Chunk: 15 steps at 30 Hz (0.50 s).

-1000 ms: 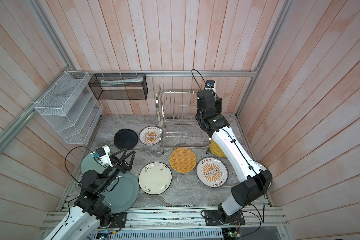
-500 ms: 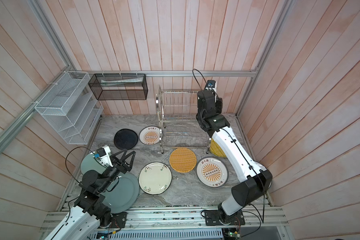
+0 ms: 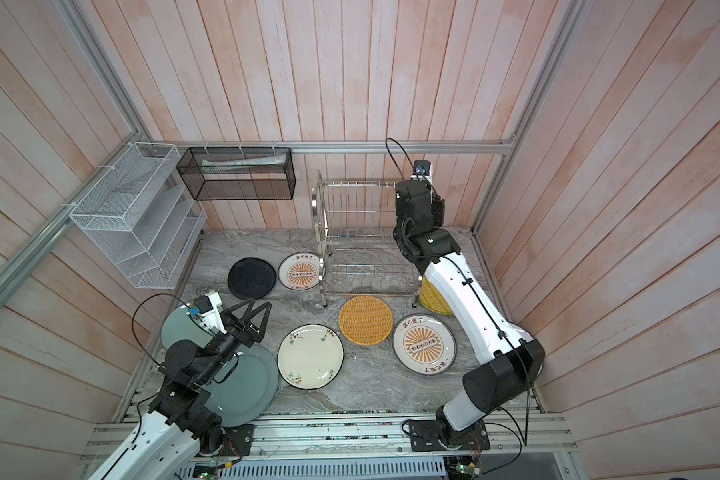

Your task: Load the plates into the dish rack

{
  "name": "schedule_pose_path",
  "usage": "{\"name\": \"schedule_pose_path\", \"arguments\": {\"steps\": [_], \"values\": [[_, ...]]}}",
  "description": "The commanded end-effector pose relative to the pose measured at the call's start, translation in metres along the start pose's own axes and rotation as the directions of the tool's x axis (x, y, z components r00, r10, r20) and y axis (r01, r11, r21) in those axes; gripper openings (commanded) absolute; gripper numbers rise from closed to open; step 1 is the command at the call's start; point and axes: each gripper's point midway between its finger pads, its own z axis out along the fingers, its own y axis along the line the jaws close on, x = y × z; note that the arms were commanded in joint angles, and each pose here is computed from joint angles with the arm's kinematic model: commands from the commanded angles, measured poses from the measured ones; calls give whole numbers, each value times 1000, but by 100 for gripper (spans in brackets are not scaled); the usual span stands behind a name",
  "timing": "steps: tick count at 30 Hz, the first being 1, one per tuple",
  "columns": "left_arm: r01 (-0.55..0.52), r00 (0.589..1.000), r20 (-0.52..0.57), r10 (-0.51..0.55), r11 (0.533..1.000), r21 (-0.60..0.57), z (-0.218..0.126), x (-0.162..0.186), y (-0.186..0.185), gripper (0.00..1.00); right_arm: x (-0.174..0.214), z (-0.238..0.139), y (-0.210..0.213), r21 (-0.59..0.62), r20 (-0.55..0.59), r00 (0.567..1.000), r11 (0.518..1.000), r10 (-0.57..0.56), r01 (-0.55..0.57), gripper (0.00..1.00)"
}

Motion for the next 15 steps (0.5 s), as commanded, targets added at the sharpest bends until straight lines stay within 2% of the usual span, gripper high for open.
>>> {"name": "schedule_pose_path", "arguments": {"steps": [1, 5, 10, 15], "values": [[7, 1000, 11, -7, 1000, -12, -1, 2, 5, 100, -13, -6, -8, -3, 16, 1000, 1000, 24, -24, 25], [9, 1000, 12, -8, 1000, -19, -1, 2, 6, 100, -19, -10, -11, -9, 27, 999, 999, 42, -42, 35], [12, 1000, 8, -11, 999, -31, 0, 2, 8, 100, -26, -15, -15, -25, 41, 997, 997, 68, -67, 56], [15, 1000, 4, -15, 999, -34, 0, 2, 8, 100, -30, -19, -17, -41, 47, 995, 996, 84, -82, 70]]}}
